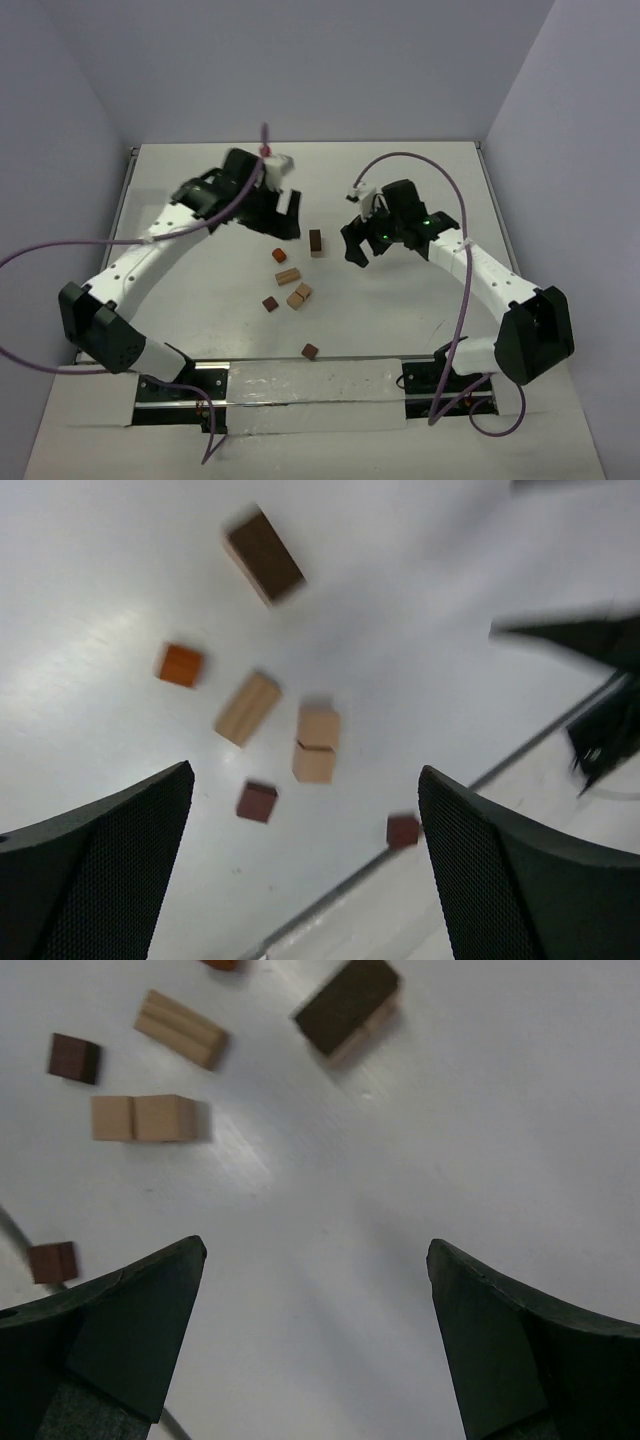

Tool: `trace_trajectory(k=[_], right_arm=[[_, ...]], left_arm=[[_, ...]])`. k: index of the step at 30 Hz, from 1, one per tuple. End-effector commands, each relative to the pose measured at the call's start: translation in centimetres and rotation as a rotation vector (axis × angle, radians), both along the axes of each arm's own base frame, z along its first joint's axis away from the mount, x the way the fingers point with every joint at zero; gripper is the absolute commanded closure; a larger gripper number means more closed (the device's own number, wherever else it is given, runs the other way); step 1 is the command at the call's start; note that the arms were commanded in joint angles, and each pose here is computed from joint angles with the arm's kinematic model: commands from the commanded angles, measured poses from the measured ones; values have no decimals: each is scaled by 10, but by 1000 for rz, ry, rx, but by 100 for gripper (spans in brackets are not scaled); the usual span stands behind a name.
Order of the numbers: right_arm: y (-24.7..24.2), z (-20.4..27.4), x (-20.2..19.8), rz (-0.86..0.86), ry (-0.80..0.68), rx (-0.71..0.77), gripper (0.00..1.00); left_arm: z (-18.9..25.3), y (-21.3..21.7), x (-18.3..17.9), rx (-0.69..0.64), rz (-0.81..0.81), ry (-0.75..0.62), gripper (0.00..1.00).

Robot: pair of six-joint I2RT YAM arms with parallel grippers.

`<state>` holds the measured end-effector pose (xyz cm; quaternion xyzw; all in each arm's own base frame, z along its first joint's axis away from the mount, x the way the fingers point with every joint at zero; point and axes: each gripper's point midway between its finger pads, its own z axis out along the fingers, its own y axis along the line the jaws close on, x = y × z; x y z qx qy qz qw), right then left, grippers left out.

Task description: Build the wood block tower

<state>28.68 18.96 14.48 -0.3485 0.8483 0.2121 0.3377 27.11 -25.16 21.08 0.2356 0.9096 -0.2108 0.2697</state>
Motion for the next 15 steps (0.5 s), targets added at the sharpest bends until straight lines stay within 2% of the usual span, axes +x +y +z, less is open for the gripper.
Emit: trace_trajectory(k=[1, 4, 8, 15], right_arm=[[45, -4, -24, 20, 59, -60, 0], [73, -10, -40, 47, 123, -56, 0], [99, -22, -52, 44, 193, -86, 0], [135, -44, -71, 80, 250, -179, 0]], left_arm=[[50, 39, 35, -163, 121, -35, 1], [54, 74, 49, -190, 231, -47, 1], [44, 110, 49, -193, 336, -70, 1], [40, 137, 44, -209, 414, -95, 1]])
